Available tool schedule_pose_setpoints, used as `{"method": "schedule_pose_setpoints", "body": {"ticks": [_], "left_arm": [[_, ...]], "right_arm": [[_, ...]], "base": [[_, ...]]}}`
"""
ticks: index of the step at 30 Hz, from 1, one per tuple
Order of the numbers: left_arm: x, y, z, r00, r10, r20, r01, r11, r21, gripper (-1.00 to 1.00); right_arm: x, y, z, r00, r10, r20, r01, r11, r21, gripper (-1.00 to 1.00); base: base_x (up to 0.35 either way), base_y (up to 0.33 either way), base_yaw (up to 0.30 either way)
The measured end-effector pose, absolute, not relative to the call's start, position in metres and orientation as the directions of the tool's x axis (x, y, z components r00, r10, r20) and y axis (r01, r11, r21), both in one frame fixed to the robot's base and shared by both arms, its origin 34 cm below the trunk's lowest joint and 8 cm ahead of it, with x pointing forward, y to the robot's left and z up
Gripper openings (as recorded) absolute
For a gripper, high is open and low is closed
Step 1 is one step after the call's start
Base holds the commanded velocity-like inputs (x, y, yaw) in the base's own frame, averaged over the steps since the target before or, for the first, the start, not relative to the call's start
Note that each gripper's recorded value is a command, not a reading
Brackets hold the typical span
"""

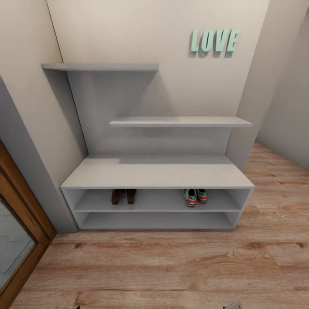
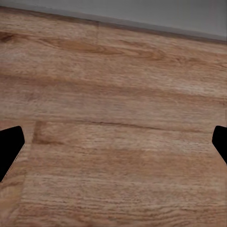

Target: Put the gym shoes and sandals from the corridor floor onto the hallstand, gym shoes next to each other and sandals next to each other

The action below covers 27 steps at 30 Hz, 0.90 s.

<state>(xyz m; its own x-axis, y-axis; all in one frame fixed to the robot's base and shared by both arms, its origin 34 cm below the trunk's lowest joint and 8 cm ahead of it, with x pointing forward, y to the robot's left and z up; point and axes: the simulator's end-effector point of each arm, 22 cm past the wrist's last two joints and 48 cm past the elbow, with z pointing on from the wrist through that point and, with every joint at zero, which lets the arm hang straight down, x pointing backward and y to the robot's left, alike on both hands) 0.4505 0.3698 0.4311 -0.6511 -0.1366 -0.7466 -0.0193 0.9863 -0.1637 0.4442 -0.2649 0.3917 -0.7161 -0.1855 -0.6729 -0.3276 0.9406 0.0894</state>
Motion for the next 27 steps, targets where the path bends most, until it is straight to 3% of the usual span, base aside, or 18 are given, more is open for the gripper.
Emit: {"method": "schedule_pose_setpoints", "body": {"ticks": [27], "left_arm": [[0.457, 0.374, 0.482, -0.653, -0.134, -0.745, -0.040, 0.989, -0.143, 1.00]], "right_arm": [[0.444, -0.258, 0.441, -0.728, -0.182, -0.661, -0.329, 0.939, 0.104, 1.00]], "base": [[0.000, 0.000, 0.000]]}}
